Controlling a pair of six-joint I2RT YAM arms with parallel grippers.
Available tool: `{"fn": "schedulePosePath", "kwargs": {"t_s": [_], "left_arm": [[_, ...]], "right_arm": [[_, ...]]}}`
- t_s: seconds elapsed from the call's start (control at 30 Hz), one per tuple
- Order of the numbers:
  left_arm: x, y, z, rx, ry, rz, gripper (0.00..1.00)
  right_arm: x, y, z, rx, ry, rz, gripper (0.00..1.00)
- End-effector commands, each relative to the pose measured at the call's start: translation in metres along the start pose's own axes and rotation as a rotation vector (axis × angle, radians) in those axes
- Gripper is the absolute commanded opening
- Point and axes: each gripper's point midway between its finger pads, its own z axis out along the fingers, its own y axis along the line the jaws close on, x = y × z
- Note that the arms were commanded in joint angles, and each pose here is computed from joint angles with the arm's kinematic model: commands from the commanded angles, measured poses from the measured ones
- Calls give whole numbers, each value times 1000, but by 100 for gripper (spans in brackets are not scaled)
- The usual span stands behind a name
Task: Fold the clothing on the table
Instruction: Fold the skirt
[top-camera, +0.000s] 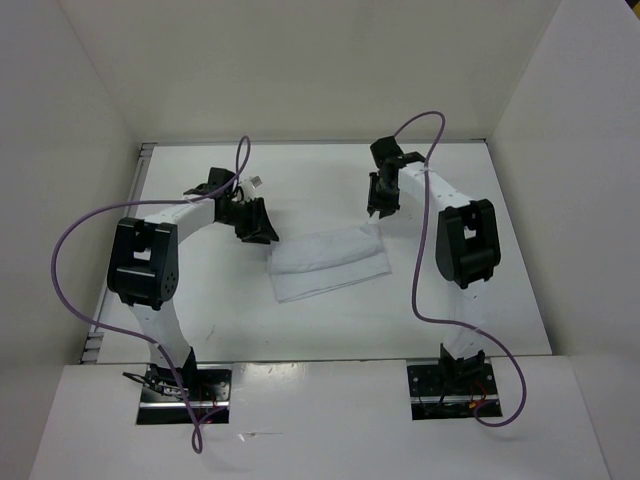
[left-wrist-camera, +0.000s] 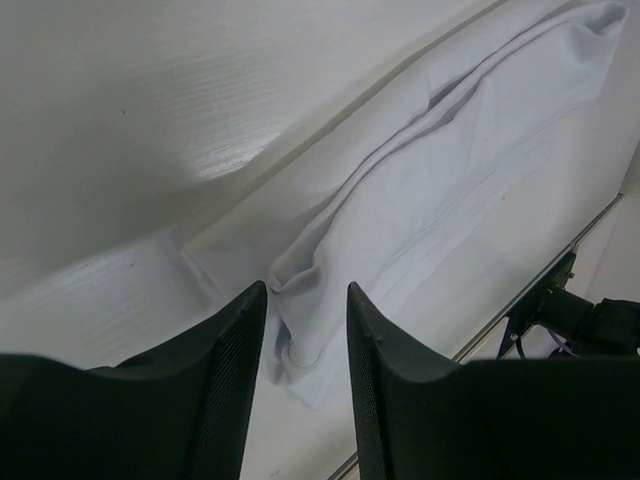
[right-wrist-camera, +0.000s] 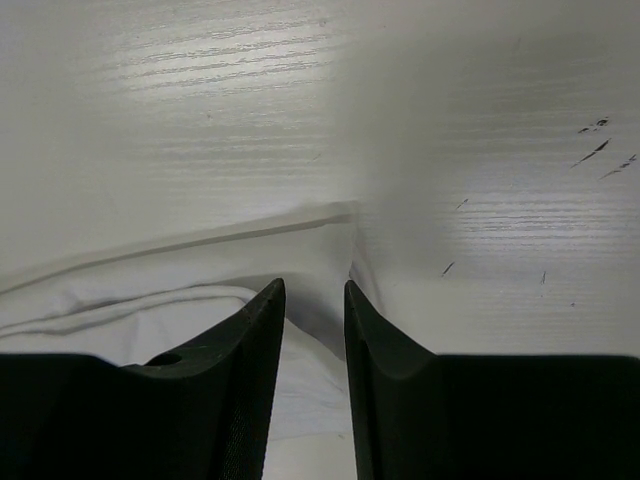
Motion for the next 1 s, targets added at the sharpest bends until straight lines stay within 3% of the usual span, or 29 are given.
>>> {"fn": "schedulePosePath", "kwargs": {"t_s": [0.0,0.17,0.27,0.3,0.47,0.97], "left_arm": [[2,-3,-4,19,-2,36,45],[2,-6,0,52,-4,25,41],[6,-5,2,60,0,15,25],[6,-5,2,60,0,15,15],[4,-8,2,73,-3,11,0],[8,-11,3,75,4,8,0]], "right_arm": [[-8,4,9,-19,-18,-17,35],[-6,15,6,-79,-1,-17,33],[-9,19,-6,-110,-25,-18,33],[-5,18,-7,-108,-20,-18,33],[-3,19,-18,-133,-29,-28,33],[-8,34,-35,-182,-75,-75,35]]}}
